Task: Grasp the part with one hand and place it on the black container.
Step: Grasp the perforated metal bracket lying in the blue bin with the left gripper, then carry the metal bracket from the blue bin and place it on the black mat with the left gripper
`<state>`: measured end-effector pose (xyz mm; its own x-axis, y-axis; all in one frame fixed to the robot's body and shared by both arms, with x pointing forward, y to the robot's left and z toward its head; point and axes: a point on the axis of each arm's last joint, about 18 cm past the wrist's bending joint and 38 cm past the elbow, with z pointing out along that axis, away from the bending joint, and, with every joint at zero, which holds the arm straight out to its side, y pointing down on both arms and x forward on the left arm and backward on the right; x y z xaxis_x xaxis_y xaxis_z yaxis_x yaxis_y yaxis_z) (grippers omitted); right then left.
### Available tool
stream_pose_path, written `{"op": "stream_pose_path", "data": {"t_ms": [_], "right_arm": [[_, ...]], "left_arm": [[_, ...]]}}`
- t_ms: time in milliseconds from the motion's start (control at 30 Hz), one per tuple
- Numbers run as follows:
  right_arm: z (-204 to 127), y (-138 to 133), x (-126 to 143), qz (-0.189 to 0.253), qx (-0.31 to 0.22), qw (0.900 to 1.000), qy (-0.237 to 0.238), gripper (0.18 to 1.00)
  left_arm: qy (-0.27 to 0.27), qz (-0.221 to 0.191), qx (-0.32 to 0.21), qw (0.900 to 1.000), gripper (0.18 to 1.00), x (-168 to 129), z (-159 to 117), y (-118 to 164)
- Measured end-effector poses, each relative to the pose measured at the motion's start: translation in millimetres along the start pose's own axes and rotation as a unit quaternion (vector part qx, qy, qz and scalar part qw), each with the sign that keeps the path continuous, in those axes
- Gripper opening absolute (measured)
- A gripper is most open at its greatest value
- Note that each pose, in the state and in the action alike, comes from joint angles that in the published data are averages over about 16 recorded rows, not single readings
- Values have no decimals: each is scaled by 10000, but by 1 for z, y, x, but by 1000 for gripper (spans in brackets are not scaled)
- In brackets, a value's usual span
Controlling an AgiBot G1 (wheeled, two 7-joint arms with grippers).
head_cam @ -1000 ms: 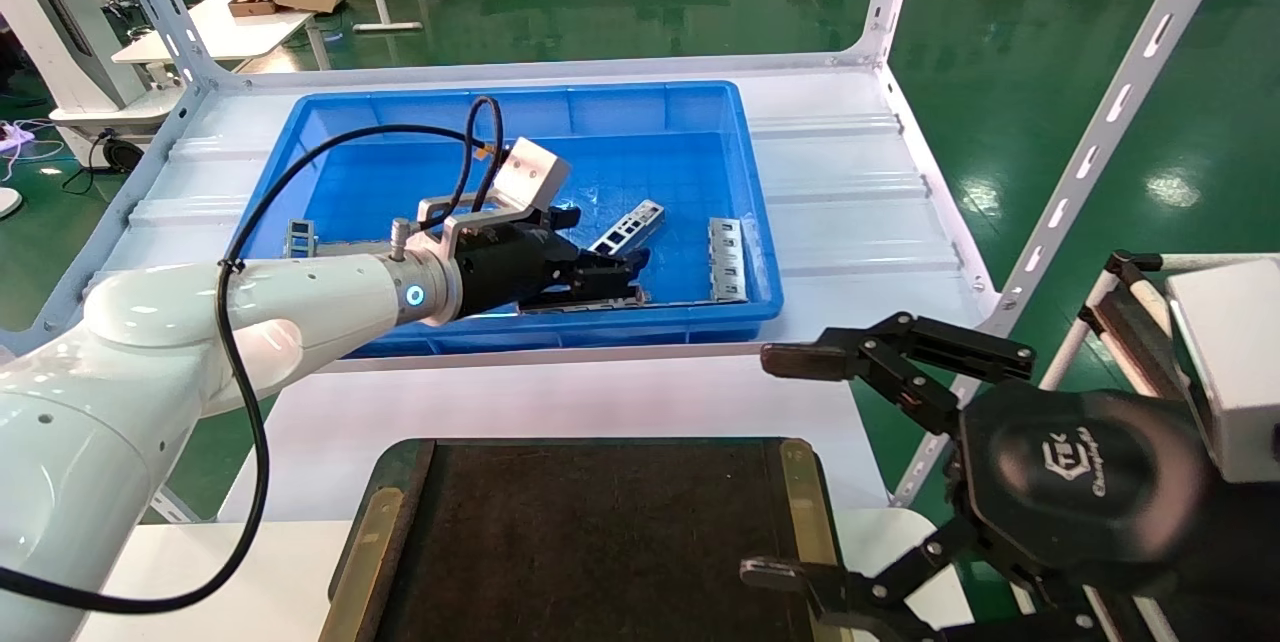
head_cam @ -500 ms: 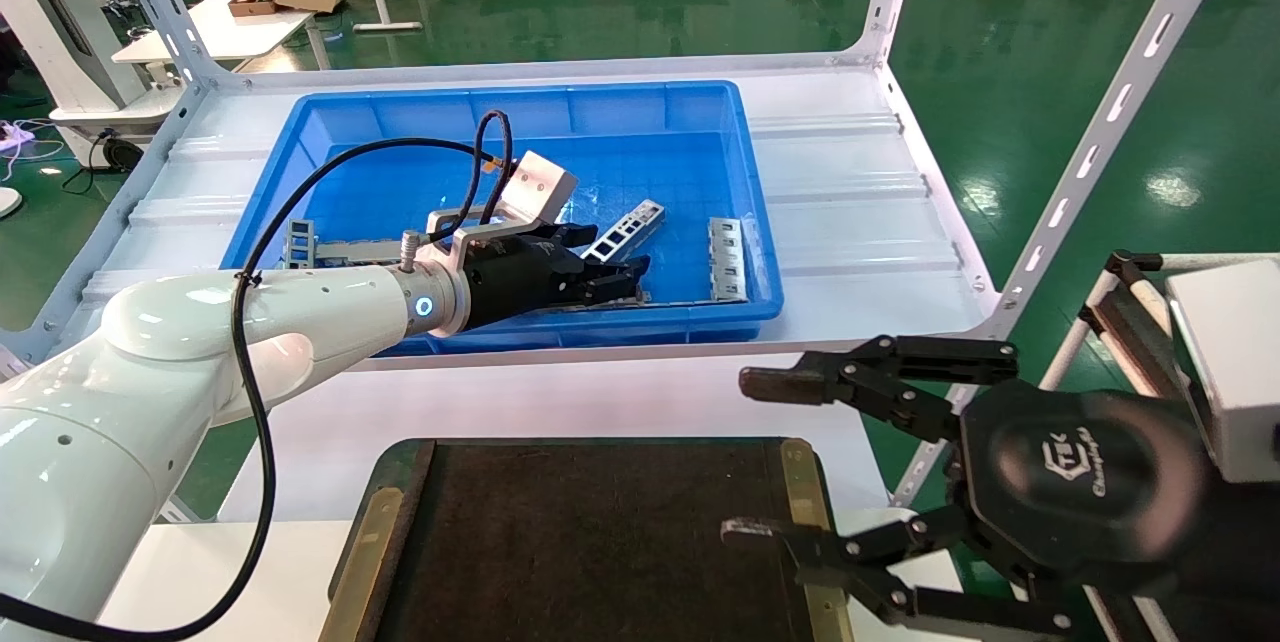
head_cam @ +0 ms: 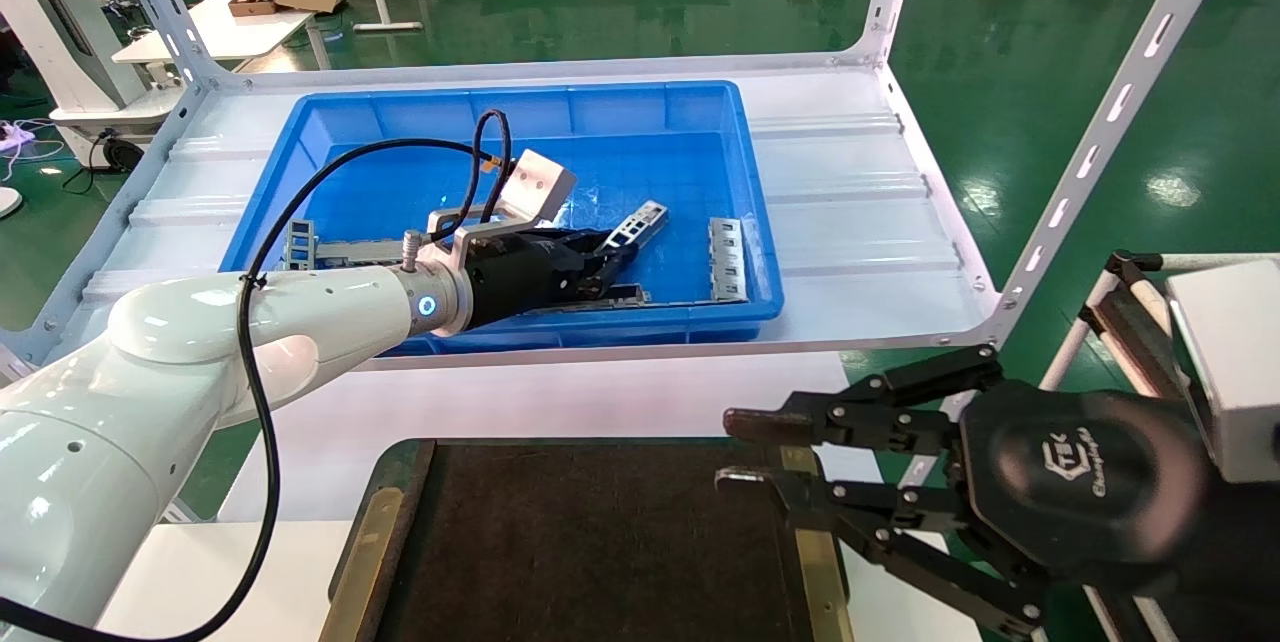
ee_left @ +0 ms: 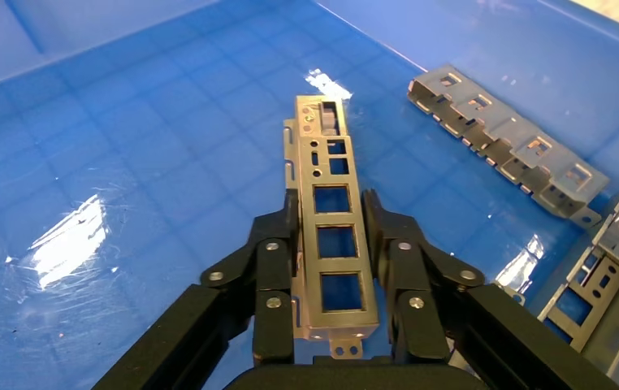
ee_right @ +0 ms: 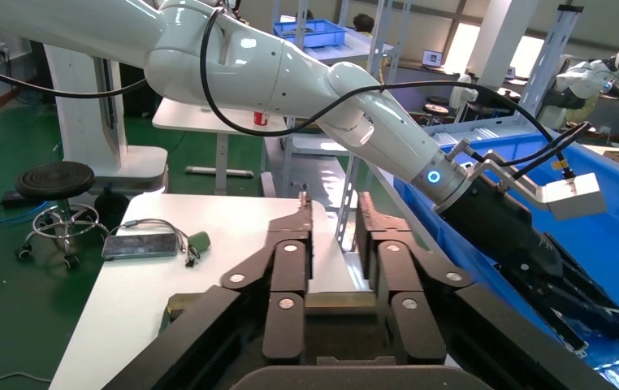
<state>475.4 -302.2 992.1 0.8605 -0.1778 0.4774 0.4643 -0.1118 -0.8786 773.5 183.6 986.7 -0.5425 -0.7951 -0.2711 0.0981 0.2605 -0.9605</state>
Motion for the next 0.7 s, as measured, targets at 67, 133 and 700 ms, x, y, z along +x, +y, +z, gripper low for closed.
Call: {"op": "stream_pose_path", "data": {"t_ms": [67, 133, 700], "right_arm": [[0, 0, 0, 0, 0, 10000, 0, 352], [0, 0, 0, 0, 0, 10000, 0, 328], [0, 0, 0, 0, 0, 10000, 0, 194]], "left_arm": [[-5, -36, 37, 10000, 419, -1, 0, -2], [-8, -77, 85, 9999, 391, -2, -1, -6], [846, -325, 809, 9926, 322, -9, -43, -53]]}}
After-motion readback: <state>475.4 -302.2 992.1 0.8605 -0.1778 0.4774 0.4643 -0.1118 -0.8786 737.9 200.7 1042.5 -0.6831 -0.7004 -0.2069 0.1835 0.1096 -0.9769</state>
